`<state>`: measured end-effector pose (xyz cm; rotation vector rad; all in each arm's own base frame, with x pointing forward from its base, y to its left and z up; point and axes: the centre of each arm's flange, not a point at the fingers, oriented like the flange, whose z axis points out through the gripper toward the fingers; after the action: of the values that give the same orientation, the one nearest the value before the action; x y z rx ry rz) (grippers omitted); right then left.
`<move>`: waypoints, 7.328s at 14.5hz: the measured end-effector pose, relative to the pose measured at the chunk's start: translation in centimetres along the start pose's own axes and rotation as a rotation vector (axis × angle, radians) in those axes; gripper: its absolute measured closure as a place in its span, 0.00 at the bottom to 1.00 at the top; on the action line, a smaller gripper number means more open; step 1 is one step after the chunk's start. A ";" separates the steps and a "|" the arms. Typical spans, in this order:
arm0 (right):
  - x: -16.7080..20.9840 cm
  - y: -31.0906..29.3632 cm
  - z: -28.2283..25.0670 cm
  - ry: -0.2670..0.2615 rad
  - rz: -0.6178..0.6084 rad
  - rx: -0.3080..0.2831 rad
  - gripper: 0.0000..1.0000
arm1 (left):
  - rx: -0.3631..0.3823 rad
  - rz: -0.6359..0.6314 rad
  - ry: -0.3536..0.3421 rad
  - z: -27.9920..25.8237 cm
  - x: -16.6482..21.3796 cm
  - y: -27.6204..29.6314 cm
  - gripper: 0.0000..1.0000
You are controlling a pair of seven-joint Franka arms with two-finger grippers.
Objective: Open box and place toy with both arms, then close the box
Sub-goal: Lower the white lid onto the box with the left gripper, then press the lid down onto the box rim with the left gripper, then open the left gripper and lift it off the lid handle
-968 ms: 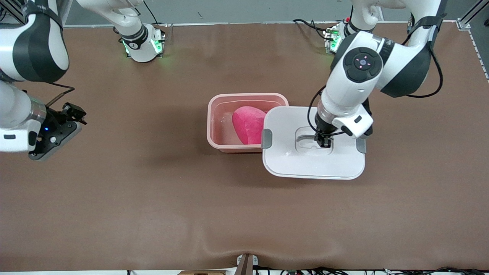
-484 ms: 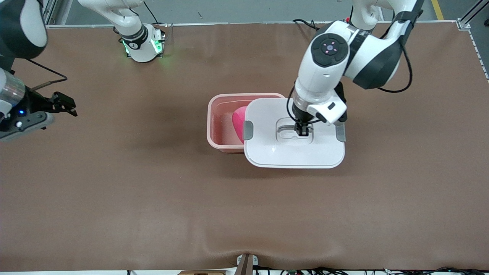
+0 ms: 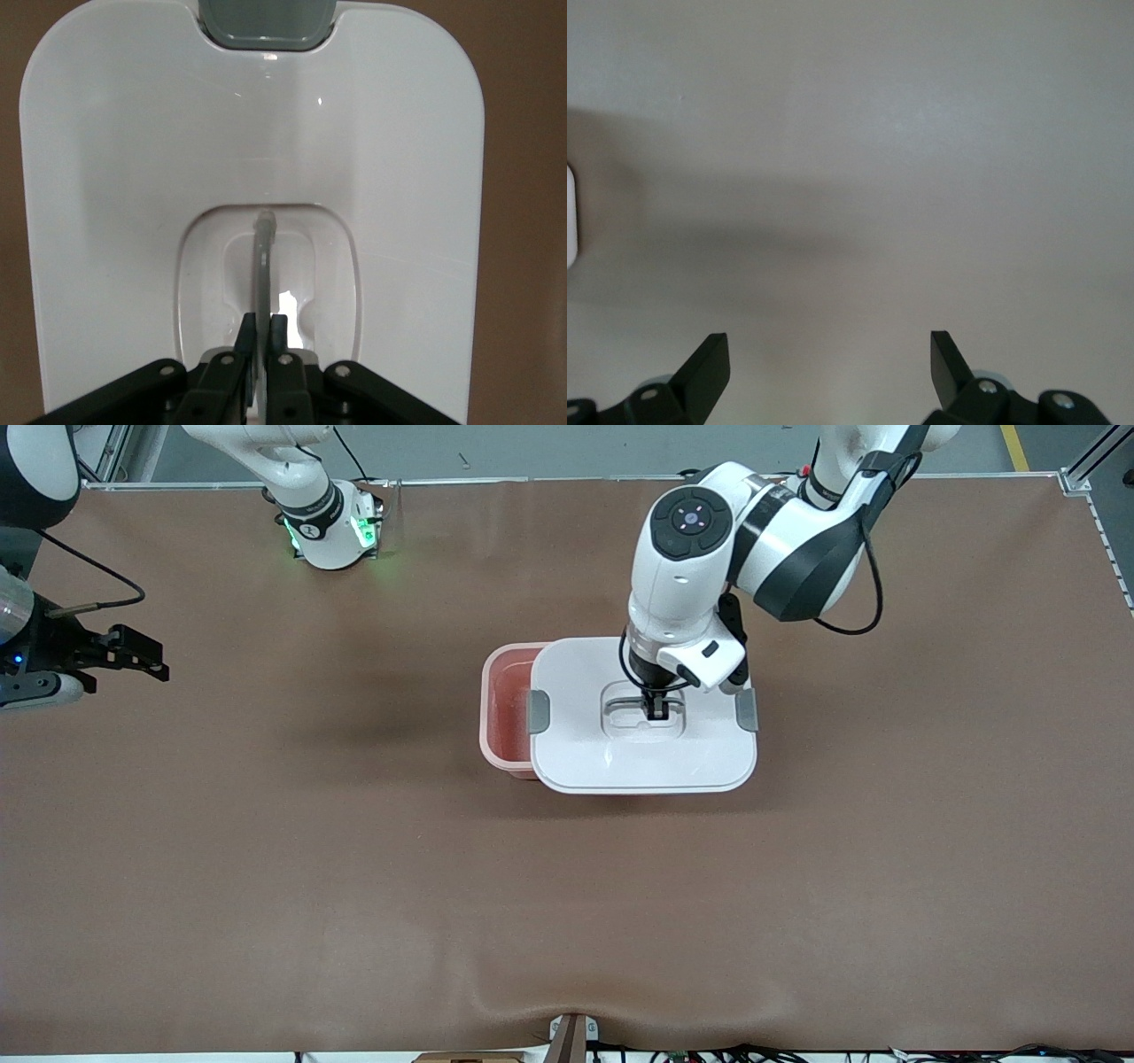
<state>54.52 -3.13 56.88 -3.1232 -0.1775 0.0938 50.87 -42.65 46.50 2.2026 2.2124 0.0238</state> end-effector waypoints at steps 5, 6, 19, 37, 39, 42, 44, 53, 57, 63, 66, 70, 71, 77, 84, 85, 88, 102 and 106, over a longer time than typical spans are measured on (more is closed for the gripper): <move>-0.4 0.1 -2.8 0.014 0.069 -0.001 0.00 | 0.004 -0.017 -0.005 0.9 -2.6 -1.7 0.93; -0.7 0.4 -2.8 -0.006 0.085 0.002 0.00 | 0.006 -0.016 -0.005 1.2 -3.1 -2.1 0.93; -1.6 1.8 -5.0 -0.013 0.125 0.008 0.00 | -0.031 -0.048 0.010 5.2 -8.5 -5.5 0.93; -1.3 0.1 -5.2 -0.003 0.058 0.035 0.00 | -0.036 -0.016 0.041 9.5 -9.8 -7.7 0.93; -1.3 0.1 -5.2 -0.002 0.052 0.036 0.00 | -0.033 -0.013 0.044 9.8 -9.8 -7.9 0.93; -1.3 0.1 -5.3 -0.002 0.050 0.036 0.00 | -0.033 -0.012 0.045 9.9 -9.8 -8.0 0.93; -1.3 0.1 -5.3 -0.001 0.049 0.036 0.00 | -0.036 -0.011 0.040 9.9 -9.9 -8.0 0.93; -1.3 0.1 -5.9 0.010 0.049 0.034 0.00 | -0.061 -0.028 0.040 10.1 -9.9 -7.9 0.93; -1.3 0.0 -6.2 0.017 0.048 0.033 0.00 | -0.058 -0.028 0.045 10.4 -9.8 -8.0 0.93; -1.3 0.1 -6.2 0.016 0.048 0.034 0.00 | -0.062 -0.031 0.038 10.6 -9.9 -8.1 0.93; -1.3 0.1 -6.2 0.016 0.049 0.035 0.00 | -0.061 -0.029 0.038 10.9 -9.9 -8.2 0.93; -1.4 0.5 -6.2 0.016 0.057 0.035 0.00 | -0.062 -0.037 0.038 11.0 -10.0 -8.4 0.93; -1.4 0.5 -6.2 0.015 0.057 0.035 0.00 | -0.063 -0.045 0.038 11.0 -10.0 -8.4 0.93; -1.4 0.5 -6.1 0.014 0.056 0.035 0.00 | -0.066 -0.048 0.035 10.9 -10.1 -8.3 0.79; -1.4 0.5 -6.1 0.012 0.056 0.035 0.00 | -0.093 0.033 0.039 6.3 -9.4 -6.9 0.10; -1.4 0.5 -6.1 0.013 0.056 0.035 0.00 | -0.098 0.043 0.039 5.6 -9.1 -6.5 0.01; -1.4 0.5 -6.2 0.015 0.068 0.034 0.00 | -0.109 0.082 0.046 3.6 -7.3 -4.9 0.00; -1.4 0.5 -6.3 0.016 0.080 0.034 0.00 | -0.026 0.383 0.158 -0.7 7.2 4.1 0.00; -1.4 0.5 -6.4 0.017 0.080 0.034 0.00 | -0.018 0.447 0.162 -1.5 11.8 6.5 0.00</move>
<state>53.53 -3.88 63.33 -3.0963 -0.0497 0.0697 57.31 -30.81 48.15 2.7192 1.7222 0.2348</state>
